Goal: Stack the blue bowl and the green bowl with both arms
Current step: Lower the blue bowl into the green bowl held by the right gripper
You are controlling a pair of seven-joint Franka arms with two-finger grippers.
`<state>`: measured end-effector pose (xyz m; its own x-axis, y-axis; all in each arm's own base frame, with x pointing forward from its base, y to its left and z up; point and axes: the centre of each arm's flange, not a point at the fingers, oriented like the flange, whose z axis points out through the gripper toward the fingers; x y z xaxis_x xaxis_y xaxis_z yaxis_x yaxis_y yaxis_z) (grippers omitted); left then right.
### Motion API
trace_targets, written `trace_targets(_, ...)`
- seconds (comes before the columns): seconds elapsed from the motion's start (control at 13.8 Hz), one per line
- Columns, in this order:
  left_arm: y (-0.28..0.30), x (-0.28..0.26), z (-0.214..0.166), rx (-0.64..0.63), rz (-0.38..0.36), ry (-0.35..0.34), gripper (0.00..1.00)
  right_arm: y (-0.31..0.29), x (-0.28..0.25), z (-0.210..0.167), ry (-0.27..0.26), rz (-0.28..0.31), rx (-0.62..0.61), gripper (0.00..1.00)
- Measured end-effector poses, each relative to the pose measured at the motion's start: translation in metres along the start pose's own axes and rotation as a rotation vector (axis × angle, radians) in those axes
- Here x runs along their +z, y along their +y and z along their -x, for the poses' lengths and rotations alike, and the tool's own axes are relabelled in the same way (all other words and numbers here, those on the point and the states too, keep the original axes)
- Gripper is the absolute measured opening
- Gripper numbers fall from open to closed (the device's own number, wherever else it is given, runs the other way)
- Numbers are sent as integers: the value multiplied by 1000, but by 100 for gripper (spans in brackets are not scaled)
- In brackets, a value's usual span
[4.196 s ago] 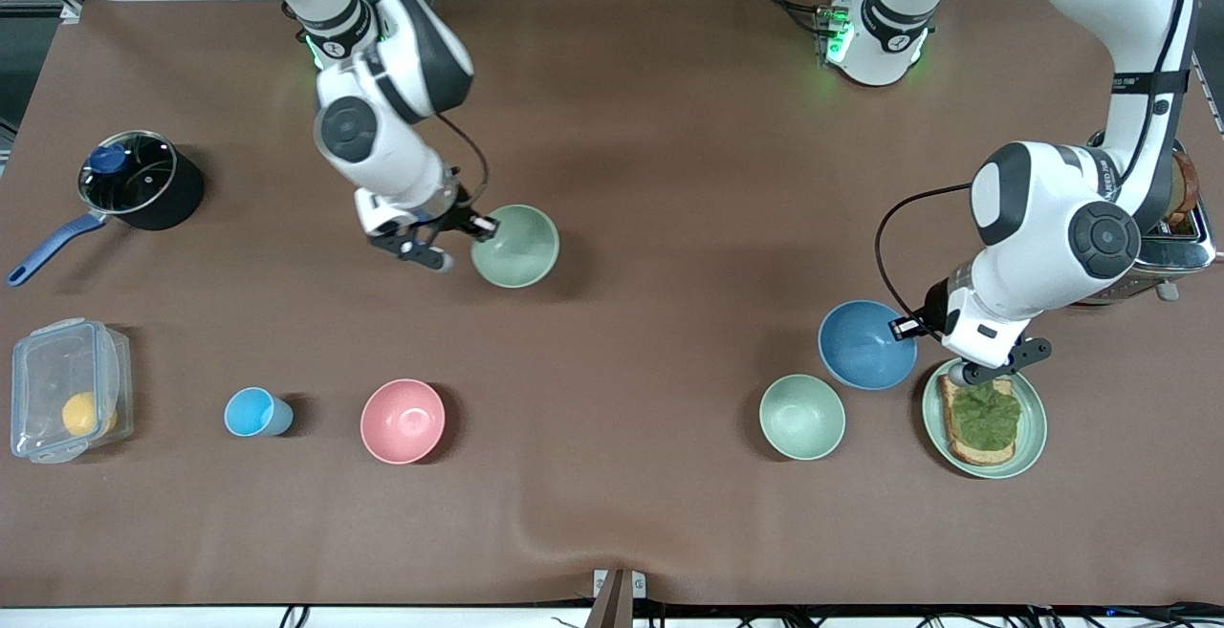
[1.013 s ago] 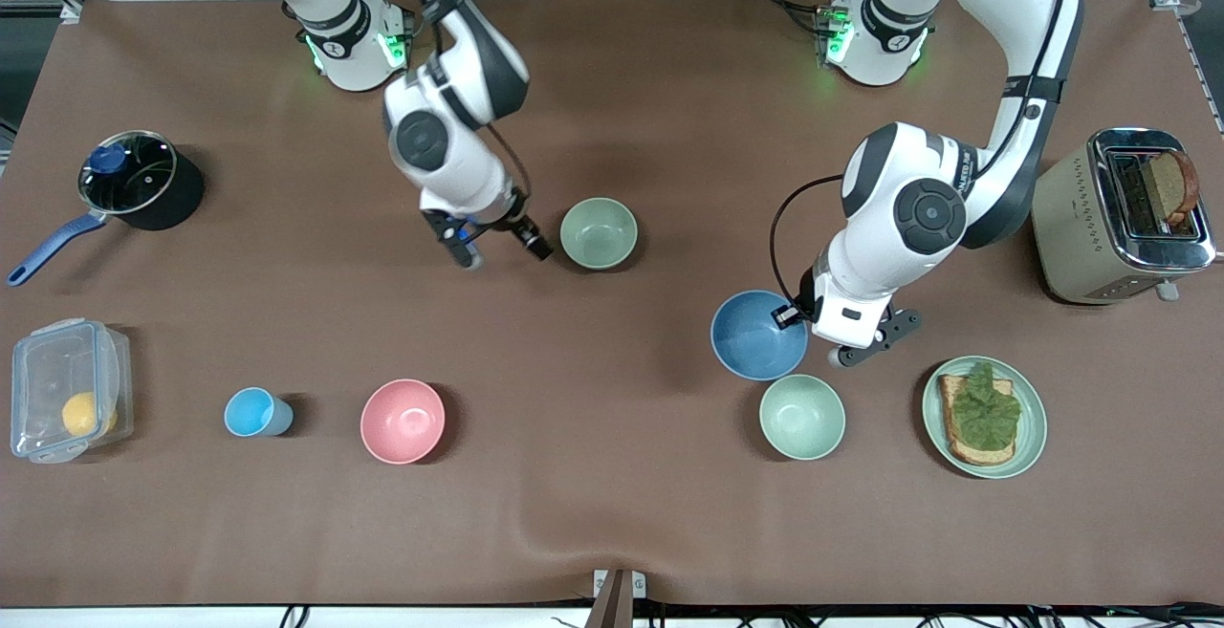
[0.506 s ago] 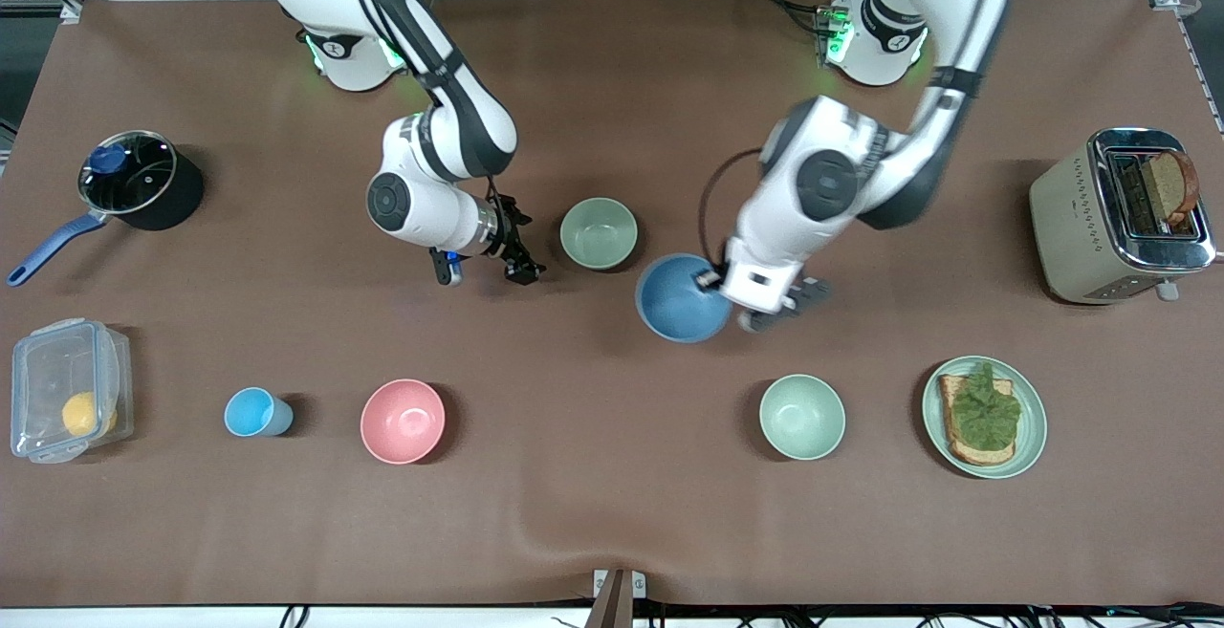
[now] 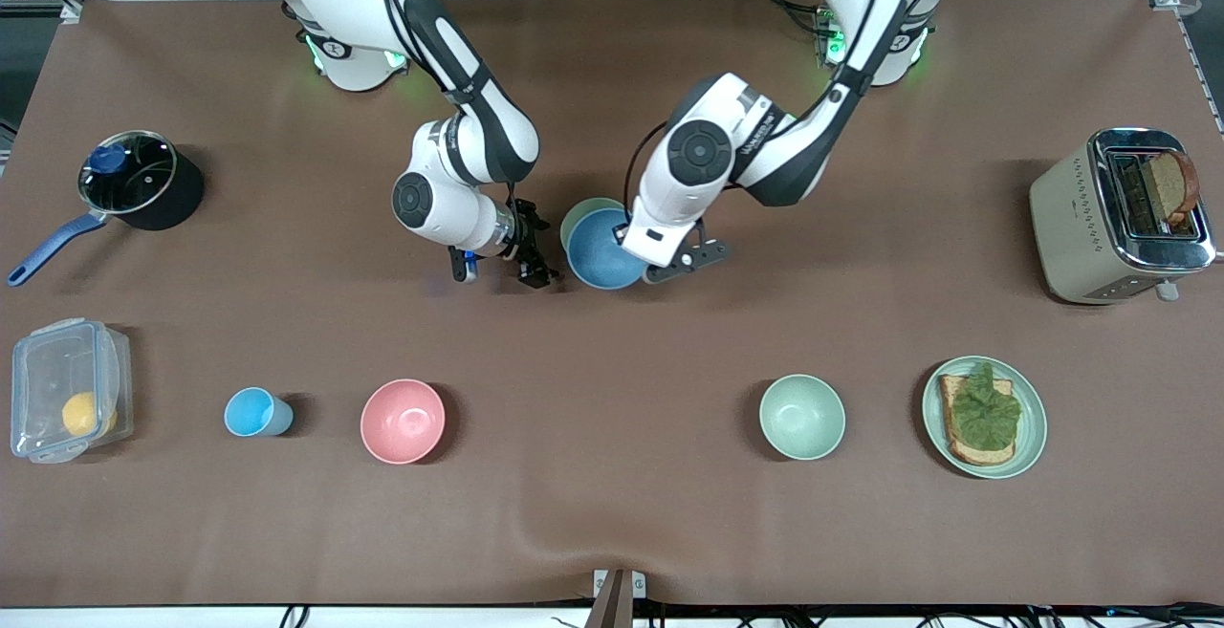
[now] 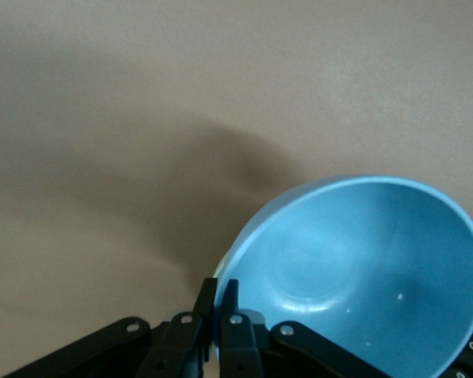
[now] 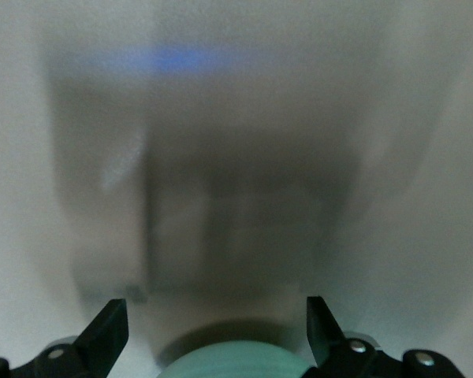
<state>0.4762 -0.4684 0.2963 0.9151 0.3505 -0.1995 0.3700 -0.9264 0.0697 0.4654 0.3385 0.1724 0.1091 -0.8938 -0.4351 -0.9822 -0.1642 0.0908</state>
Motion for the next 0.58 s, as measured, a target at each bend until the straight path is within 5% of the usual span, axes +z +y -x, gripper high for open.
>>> trace_targets(0.58, 12, 34, 26, 15, -43, -22, 5, -2, -1, -1, -9, -17, 21, 100)
